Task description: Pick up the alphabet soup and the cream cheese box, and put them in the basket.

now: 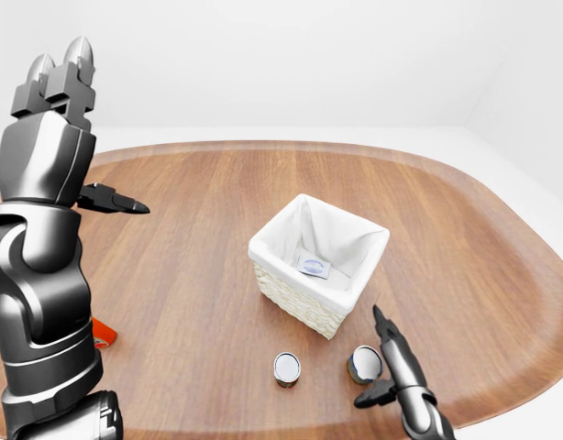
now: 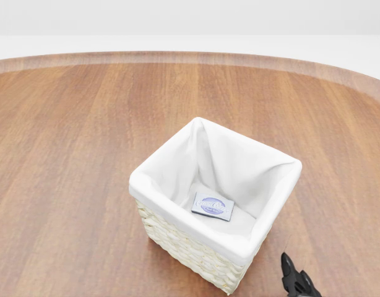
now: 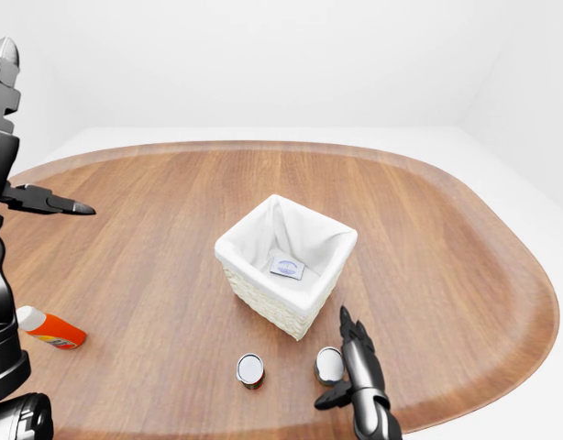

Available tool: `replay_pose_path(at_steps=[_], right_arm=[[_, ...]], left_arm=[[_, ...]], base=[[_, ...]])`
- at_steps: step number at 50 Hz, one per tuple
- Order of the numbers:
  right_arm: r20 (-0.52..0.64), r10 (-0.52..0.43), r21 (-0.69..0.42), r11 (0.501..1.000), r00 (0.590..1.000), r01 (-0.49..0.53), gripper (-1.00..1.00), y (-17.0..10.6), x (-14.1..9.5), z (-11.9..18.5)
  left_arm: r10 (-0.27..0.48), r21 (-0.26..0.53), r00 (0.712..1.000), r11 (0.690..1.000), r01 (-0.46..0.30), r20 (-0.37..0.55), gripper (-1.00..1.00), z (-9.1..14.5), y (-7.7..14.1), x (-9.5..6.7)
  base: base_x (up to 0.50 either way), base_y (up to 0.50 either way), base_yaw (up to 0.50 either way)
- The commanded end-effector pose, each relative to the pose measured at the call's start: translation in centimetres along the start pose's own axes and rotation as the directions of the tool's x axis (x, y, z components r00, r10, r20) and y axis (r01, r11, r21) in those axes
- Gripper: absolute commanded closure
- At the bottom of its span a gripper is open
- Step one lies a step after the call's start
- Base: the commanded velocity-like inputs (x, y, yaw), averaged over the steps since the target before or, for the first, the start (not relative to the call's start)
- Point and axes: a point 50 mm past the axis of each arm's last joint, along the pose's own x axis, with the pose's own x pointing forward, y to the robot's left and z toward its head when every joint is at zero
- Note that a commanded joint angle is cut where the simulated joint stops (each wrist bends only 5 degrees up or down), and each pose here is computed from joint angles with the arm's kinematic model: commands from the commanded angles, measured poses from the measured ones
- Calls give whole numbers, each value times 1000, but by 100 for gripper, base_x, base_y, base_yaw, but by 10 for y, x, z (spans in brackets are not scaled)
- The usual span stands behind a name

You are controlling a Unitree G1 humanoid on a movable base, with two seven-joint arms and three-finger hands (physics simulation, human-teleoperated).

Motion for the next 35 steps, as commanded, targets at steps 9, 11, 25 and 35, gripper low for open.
replay_pose_path(at_steps=[9, 11, 25, 35], right_arm=[[-38, 43, -38, 998, 998, -45, -100, 9, 0, -11], [-48, 46, -46, 998, 998, -48, -100, 10, 1, -13], [-35, 41, -64, 997, 999, -43, -100, 13, 6, -9], [-45, 27, -65, 997, 999, -30, -100, 13, 11, -11]], left_arm=[[-7, -1, 1000, 1000, 7, -11, -100, -2, -3, 0], [-7, -1, 1000, 1000, 7, -12, -100, -3, -3, -1], [-6, 1, 1000, 1000, 6, -8, -100, -2, -2, -1], [-7, -5, 1000, 1000, 7, -18, -100, -4, -5, -1]], base=[[0, 0, 0], [0, 0, 0], [0, 0, 0], [0, 0, 0]])
